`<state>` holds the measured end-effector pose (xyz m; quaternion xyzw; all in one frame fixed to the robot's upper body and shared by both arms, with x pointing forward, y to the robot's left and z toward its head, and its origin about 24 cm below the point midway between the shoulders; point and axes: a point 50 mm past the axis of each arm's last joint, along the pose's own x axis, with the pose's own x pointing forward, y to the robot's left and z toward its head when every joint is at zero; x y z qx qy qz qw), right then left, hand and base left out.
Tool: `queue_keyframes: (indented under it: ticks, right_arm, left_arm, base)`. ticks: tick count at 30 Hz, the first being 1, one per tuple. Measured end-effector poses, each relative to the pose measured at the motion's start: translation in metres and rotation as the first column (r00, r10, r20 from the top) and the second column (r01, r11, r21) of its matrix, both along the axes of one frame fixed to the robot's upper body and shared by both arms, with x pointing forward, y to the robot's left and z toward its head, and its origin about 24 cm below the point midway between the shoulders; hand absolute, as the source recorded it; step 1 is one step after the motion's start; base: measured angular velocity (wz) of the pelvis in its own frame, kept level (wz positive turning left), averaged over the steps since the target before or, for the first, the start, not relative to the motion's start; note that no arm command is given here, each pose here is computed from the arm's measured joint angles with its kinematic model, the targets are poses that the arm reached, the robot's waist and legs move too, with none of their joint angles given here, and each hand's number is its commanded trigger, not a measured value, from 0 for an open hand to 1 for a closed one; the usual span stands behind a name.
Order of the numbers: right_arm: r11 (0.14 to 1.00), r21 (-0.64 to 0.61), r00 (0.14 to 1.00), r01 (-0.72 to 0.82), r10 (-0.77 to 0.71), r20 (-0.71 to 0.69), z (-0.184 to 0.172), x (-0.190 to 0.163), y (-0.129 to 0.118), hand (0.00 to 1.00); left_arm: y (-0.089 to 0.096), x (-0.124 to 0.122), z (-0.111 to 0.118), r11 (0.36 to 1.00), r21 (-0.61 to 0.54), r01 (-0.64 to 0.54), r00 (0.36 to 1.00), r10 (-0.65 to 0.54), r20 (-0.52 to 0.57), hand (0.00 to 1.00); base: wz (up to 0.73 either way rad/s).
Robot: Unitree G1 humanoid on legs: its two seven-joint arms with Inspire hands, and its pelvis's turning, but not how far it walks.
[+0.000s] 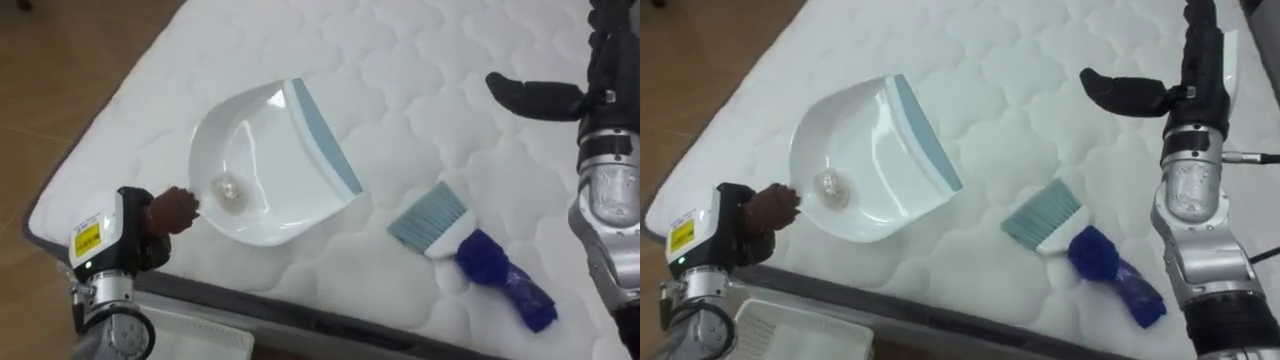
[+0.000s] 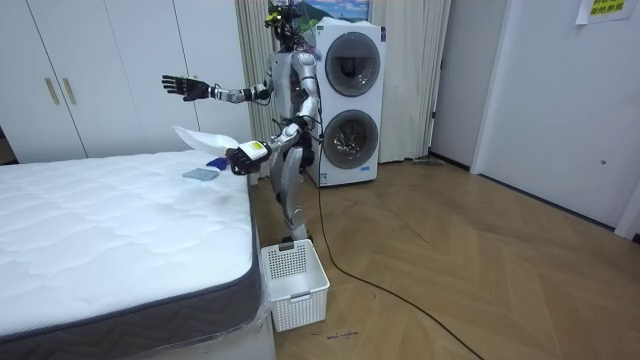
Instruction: Clean bed
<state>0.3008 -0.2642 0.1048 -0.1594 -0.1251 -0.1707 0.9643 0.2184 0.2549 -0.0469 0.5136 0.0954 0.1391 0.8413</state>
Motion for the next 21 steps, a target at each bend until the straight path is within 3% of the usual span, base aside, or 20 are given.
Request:
queue_keyframes:
  ticks: [6, 15, 21]
  right_arm:
    - [1.000, 0.012, 1.000, 0.020, -0.020, 0.019, 0.000, -0.016, -0.005, 0.00]
    - [0.997, -0.079, 0.999, -0.003, 0.007, 0.044, 0.002, -0.035, 0.002, 0.00]
    - [0.996, -0.084, 0.999, -0.029, 0.031, 0.027, -0.001, -0.034, 0.006, 0.00]
  left_arm:
    - [-0.002, 0.001, 0.003, 1.000, -0.022, 0.017, 1.000, -0.017, -0.003, 1.00]
    - [0.002, 0.004, 0.010, 1.000, -0.028, -0.006, 0.999, 0.007, 0.033, 1.00]
    - [0.005, -0.007, 0.003, 0.996, -0.073, -0.046, 0.999, 0.047, 0.011, 1.00]
  base:
    - [0.70]
    - [0.81]
    - [0.32]
